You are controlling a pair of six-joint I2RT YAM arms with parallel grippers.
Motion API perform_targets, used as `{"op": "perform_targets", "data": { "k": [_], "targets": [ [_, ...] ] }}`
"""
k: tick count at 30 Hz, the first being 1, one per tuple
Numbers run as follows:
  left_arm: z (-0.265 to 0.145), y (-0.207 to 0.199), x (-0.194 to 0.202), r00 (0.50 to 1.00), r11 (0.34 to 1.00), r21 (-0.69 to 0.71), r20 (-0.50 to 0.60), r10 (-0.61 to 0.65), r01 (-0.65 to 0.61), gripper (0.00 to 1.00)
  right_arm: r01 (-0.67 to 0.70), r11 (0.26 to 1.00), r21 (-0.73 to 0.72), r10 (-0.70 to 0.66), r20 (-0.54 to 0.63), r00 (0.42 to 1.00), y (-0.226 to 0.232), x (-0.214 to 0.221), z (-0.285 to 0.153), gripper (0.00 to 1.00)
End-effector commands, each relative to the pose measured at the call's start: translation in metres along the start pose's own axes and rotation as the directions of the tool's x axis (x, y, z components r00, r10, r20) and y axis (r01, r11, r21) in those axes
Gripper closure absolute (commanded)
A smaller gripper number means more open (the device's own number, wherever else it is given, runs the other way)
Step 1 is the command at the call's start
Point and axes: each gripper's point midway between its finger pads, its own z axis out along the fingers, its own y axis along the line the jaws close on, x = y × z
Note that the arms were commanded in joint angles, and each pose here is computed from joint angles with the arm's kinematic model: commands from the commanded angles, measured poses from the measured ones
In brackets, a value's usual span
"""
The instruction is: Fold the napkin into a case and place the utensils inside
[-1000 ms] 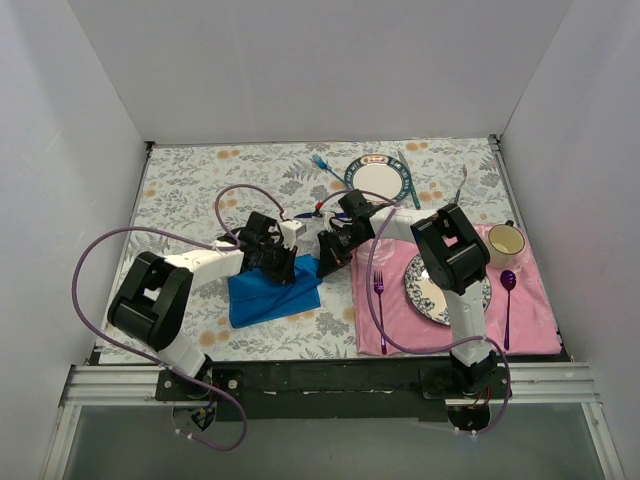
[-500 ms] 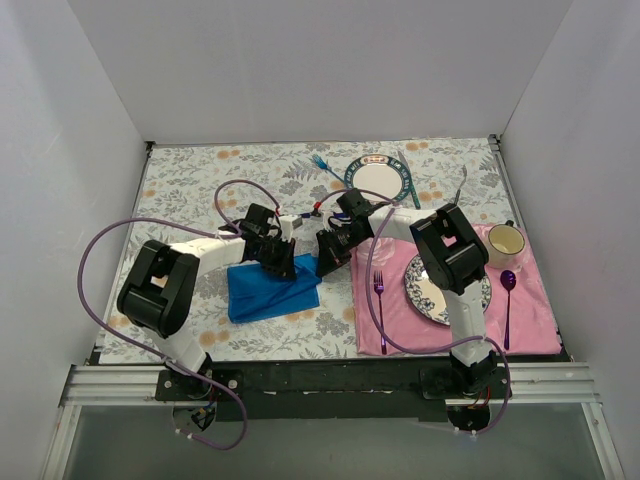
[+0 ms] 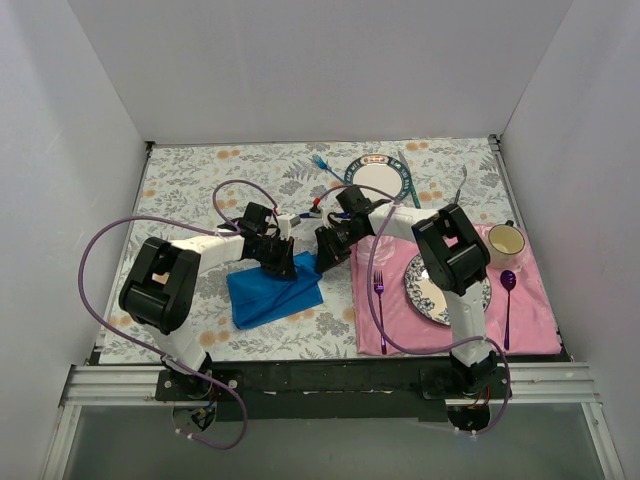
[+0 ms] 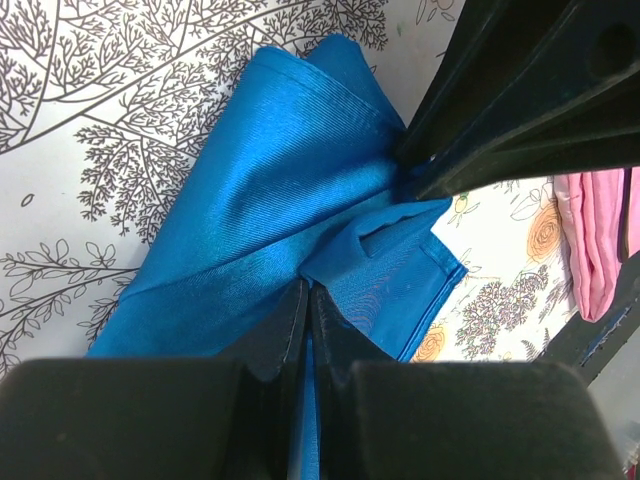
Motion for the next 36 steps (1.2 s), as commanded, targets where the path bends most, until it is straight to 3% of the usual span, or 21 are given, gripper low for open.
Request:
{"op": "perform_targets", "data": {
  "k": [1,14,18,24,28,36],
  "targets": [
    [0.007,0.017,0.023,0.997,0.998,-0.063,-0.072,-0.022,0.017,1.0,0.13,0.987,0.1,-0.14,0.105,0.985,0.006,-0.038,-0.025,0.73],
    [0.007,0.019,0.022,0.997,0.998,-0.053,-0.074,-0.032,0.028,1.0,0.312,0.939,0.146,-0.338,0.217,0.916,0.019,-0.069,-0.028,0.79],
    [0.007,0.017,0.024,0.995,0.998,-0.032,-0.081,-0.056,0.053,1.0,0.456,0.865,0.208,-0.496,0.23,0.837,0.027,-0.07,-0.028,0.84],
    [0.008,0.019,0.026,0.991,0.995,-0.011,-0.095,-0.098,0.098,1.0,0.625,0.729,0.281,-0.683,0.229,0.694,0.039,-0.064,-0.023,0.79],
    [0.008,0.018,0.027,0.989,0.994,0.003,-0.105,-0.105,0.106,1.0,0.64,0.714,0.283,-0.699,0.225,0.679,0.042,-0.064,-0.02,0.78],
    [0.008,0.02,0.022,0.99,0.995,0.009,-0.097,-0.102,0.103,1.0,0.659,0.724,0.204,-0.689,0.233,0.686,0.051,-0.055,-0.012,0.65]
  ]
}}
